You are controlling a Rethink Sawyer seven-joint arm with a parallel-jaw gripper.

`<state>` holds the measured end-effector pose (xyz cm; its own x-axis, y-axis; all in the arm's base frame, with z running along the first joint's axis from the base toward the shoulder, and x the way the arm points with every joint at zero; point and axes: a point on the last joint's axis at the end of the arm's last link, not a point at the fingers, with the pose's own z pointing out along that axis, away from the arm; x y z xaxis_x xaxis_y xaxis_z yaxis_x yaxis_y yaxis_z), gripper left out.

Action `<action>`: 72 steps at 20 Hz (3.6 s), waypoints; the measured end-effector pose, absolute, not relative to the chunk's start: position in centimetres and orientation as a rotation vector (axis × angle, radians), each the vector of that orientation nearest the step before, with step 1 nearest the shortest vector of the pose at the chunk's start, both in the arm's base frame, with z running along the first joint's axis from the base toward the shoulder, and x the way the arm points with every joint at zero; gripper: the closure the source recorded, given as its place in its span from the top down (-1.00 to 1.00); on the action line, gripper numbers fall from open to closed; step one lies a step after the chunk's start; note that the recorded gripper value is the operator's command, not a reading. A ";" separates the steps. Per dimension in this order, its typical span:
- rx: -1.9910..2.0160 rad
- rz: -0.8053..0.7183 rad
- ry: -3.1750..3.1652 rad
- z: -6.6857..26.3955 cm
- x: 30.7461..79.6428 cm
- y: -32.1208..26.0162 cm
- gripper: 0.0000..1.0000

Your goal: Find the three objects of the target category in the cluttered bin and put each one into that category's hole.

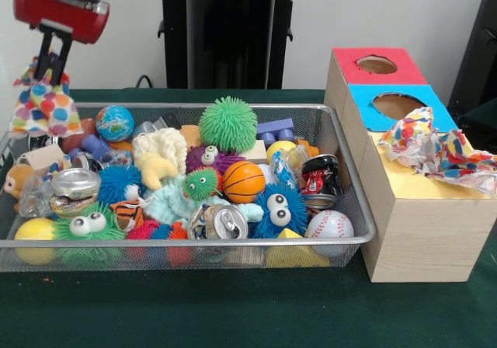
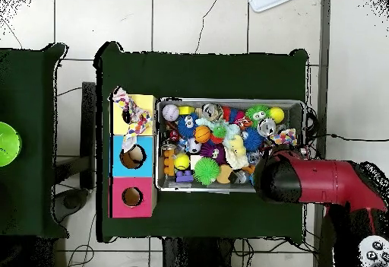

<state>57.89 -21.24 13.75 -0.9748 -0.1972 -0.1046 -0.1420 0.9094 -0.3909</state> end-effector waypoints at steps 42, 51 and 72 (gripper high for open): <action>-0.144 -0.131 2.983 21.4 56.7 10.5 -1.00; -0.086 -0.112 2.985 21.0 56.2 16.2 -1.00; 0.008 -0.137 2.967 18.6 58.5 23.9 -1.00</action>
